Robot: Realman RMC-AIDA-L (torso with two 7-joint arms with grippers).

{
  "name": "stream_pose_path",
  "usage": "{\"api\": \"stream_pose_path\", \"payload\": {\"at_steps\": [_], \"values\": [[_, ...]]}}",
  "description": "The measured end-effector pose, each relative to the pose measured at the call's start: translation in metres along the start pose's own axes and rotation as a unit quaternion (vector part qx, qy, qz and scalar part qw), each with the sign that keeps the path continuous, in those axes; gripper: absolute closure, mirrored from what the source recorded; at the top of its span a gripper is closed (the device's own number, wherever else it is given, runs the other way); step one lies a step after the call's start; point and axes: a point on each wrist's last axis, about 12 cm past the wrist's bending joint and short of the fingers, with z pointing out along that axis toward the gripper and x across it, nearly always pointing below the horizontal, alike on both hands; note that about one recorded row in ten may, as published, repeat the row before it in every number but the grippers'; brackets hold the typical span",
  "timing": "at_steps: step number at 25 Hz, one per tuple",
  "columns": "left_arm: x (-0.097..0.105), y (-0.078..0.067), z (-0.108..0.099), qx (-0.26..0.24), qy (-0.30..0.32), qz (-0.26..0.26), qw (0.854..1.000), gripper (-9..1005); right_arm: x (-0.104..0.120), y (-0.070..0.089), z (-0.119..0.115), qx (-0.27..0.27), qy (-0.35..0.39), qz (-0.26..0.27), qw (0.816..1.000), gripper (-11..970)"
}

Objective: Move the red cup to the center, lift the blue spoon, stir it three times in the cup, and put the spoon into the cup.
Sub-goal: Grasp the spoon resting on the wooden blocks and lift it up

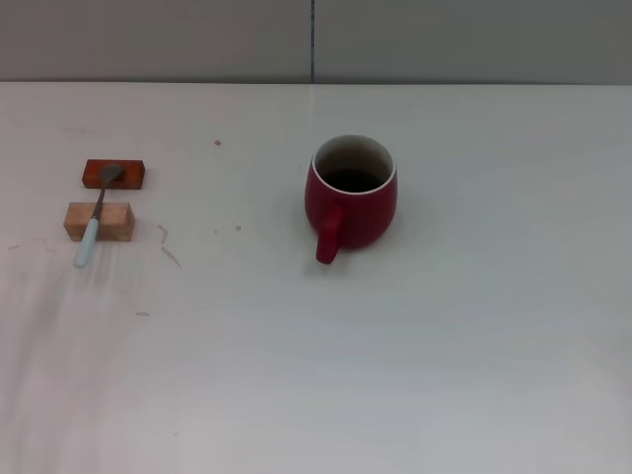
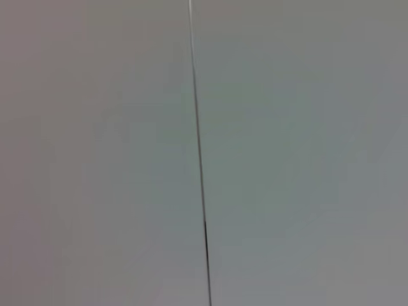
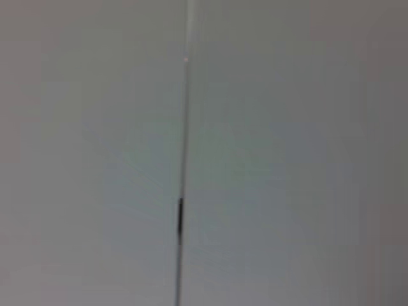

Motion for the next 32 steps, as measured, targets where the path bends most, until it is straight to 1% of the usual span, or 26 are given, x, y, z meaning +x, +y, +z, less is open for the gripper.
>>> {"api": "stream_pose_path", "payload": {"at_steps": [2,3,4,6,8,10,11,12,13,15,17,22,23,28,32], "values": [[0.000,-0.001,0.000,0.003,0.000,0.000,1.000,210,0.000,-0.003,-0.001,0.008,0.001,0.007,1.000,896],[0.000,-0.003,-0.002,0.016,0.002,0.001,1.000,210,0.001,-0.010,-0.001,0.016,0.004,0.025,1.000,863],[0.001,-0.005,-0.002,0.024,0.002,0.002,1.000,210,0.001,-0.012,-0.002,0.019,0.005,0.030,0.999,831],[0.001,-0.006,-0.003,0.031,0.003,0.002,1.000,210,0.001,-0.015,-0.002,0.022,0.005,0.032,0.999,779],[0.002,-0.011,-0.007,0.054,0.006,0.003,0.998,210,0.001,-0.019,-0.004,0.037,0.005,0.034,0.999,738],[0.003,-0.015,-0.012,0.076,0.011,0.004,0.997,210,0.002,-0.020,-0.005,0.040,0.006,0.034,0.999,698],[0.003,-0.015,-0.012,0.076,0.011,0.004,0.997,210,0.002,-0.020,-0.005,0.040,0.006,0.034,0.999,678],[0.003,-0.017,-0.014,0.087,0.013,0.004,0.996,211,0.002,-0.020,-0.006,0.040,0.007,0.034,0.999,658],[0.004,-0.022,-0.019,0.113,0.020,0.000,0.993,211,0.002,-0.019,-0.006,0.037,0.008,0.033,0.999,638],[0.005,-0.024,-0.021,0.121,0.022,-0.003,0.992,211,0.002,-0.019,-0.006,0.036,0.008,0.032,0.999,597],[0.009,-0.033,-0.029,0.158,0.045,-0.017,0.986,211,0.002,-0.017,-0.007,0.034,0.006,0.032,0.999,544],[0.014,-0.039,-0.033,0.179,0.068,-0.016,0.981,211,0.002,-0.017,-0.006,0.032,0.008,0.031,0.999,382],[0.018,-0.040,-0.033,0.184,0.085,-0.014,0.979,211,0.002,-0.017,-0.006,0.031,0.008,0.031,0.999,349],[0.026,-0.042,-0.028,0.185,0.117,-0.010,0.976,212,0.003,-0.017,-0.007,0.031,0.010,0.030,0.999,182],[0.028,-0.042,-0.023,0.185,0.127,-0.006,0.974,212,0.003,-0.017,-0.007,0.030,0.010,0.030,0.999,182]]}}
